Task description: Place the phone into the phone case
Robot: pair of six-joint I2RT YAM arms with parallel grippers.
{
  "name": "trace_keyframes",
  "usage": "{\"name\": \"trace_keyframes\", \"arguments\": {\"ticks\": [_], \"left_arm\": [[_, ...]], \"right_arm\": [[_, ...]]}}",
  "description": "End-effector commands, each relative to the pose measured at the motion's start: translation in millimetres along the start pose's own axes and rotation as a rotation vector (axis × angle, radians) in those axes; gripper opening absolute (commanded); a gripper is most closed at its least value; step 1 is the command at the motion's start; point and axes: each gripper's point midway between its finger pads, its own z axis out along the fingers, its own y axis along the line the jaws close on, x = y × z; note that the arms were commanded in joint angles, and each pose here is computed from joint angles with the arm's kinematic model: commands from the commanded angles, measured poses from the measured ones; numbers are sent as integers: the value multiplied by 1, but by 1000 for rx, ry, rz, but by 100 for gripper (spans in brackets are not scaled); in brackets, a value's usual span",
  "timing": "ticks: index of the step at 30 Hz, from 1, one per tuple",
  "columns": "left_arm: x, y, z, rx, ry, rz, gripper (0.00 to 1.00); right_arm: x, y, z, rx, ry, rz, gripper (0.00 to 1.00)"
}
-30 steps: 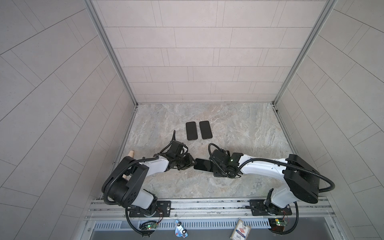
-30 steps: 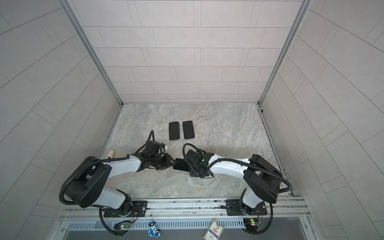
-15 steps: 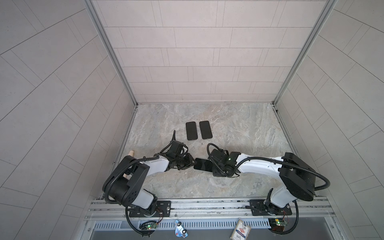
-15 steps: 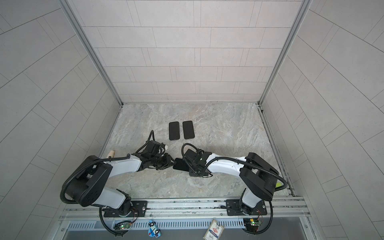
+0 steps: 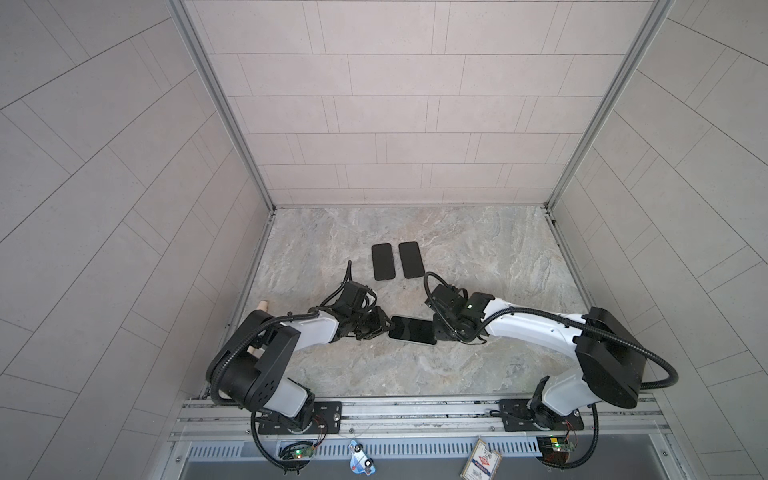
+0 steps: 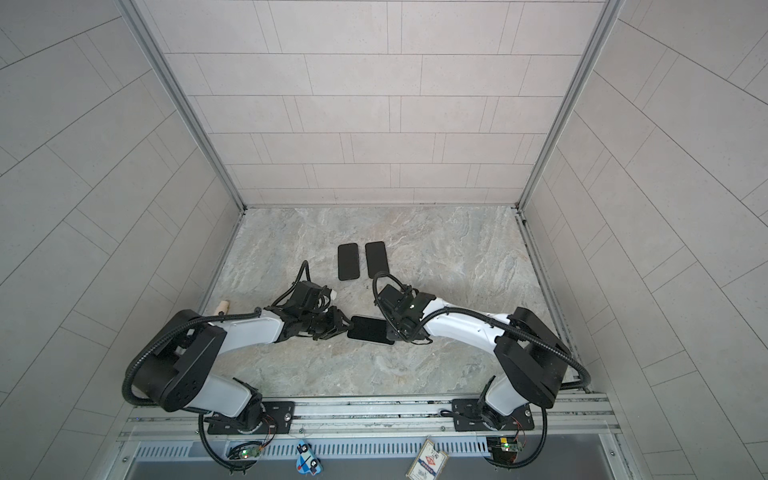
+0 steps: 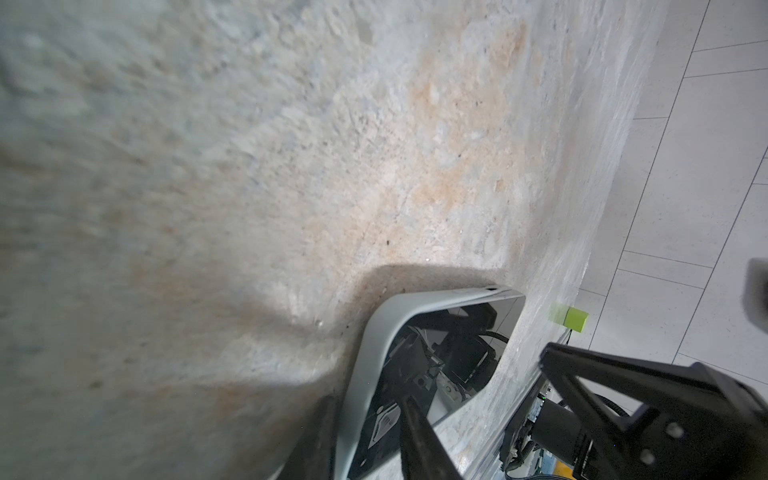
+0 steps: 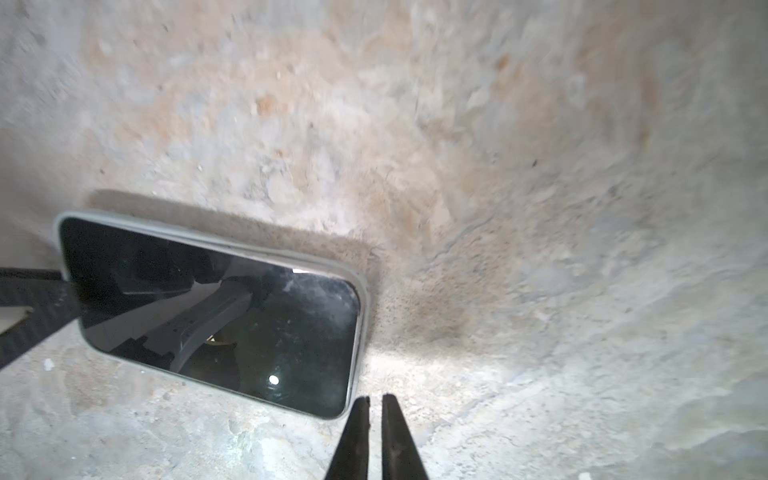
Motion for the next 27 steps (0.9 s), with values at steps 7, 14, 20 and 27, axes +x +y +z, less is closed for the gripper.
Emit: {"name": "trace_keyframes", "arguments": {"ticks": [7, 14, 20, 27], "left_arm": [[-1, -5, 1, 6, 6, 4, 33], [-2, -6, 1, 8, 6, 12, 32], [-2, -6, 1, 8, 4, 12, 32], [-3, -6, 1, 9, 5, 13, 32]], "right_arm": [[-21, 0, -5, -42, 1, -51, 14], [-27, 13, 6, -70, 25, -79, 16], [-27, 11, 15, -53, 45, -85, 16], [-23, 7, 21, -41, 61, -86, 16]]}}
